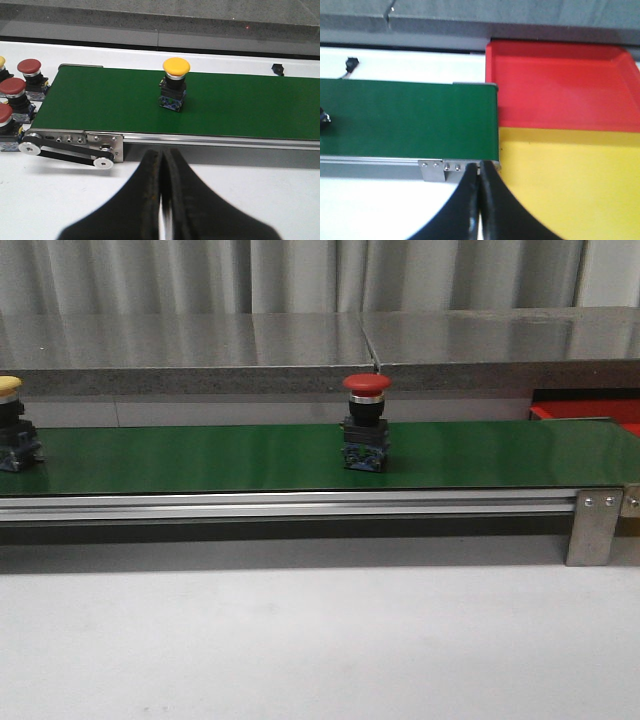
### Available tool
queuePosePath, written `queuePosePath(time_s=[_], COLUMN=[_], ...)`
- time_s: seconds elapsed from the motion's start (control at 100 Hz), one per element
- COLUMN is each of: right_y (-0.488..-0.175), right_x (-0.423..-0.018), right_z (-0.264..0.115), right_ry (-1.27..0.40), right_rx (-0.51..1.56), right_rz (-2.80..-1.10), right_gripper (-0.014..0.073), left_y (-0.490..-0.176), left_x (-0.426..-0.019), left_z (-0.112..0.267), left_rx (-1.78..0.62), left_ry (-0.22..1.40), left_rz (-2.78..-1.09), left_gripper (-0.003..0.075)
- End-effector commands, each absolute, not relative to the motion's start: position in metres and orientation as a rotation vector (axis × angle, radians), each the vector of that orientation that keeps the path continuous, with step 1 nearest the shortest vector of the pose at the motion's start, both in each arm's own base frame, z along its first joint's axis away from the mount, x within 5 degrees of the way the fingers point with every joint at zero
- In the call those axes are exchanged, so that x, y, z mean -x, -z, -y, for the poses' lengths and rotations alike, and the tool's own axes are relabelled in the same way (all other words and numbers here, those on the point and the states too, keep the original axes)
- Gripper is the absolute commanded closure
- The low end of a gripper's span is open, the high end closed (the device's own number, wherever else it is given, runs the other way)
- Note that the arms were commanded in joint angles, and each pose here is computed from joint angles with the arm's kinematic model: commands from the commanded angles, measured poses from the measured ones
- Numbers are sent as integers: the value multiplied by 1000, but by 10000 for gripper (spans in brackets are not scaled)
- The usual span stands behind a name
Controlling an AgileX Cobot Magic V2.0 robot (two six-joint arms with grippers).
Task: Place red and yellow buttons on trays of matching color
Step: 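Grasp the red button at the belt's end with the right gripper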
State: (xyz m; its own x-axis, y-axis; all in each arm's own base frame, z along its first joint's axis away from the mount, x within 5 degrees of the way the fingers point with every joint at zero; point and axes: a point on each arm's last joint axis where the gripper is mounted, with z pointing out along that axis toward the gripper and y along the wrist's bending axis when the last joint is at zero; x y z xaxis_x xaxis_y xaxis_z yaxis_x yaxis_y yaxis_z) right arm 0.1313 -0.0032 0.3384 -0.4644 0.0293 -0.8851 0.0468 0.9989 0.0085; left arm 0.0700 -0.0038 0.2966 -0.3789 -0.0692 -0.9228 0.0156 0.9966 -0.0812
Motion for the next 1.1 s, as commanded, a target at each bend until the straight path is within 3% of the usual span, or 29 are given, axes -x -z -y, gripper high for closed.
queuePosePath(time_s=[0.0, 0.34, 0.41, 0.5, 0.65, 0.72, 0.86, 1.09], right_y=[-359, -341, -335, -332, -331, -331, -330, -323], right_x=[-156, -219, -222, -223, -223, -223, -223, -244], right_z=[3, 2, 1, 1, 1, 1, -3, -25], right_ry=[22, 21, 13, 14, 13, -1, -58, -89], right_rx=[-48, -47, -53, -55, -56, -65, -84, 139], right_rz=[-2075, -2218, -2254, -2279, -2287, -2294, -2296, -2339], right_gripper=[663, 655, 606, 461, 64, -73, -29, -28], left_y=[-312, -312, -312, -312, -312, -312, -312, -312], left_x=[-72, -72, -72, -72, -72, -72, -72, -72], left_z=[4, 4, 4, 4, 4, 4, 4, 4], left_rx=[39, 39, 39, 39, 39, 39, 39, 39], left_ry=[106, 106, 106, 106, 106, 106, 106, 106], left_rz=[-1862, -1862, -1862, -1862, -1862, -1862, -1862, -1862], left_gripper=[739, 739, 739, 739, 739, 739, 739, 739])
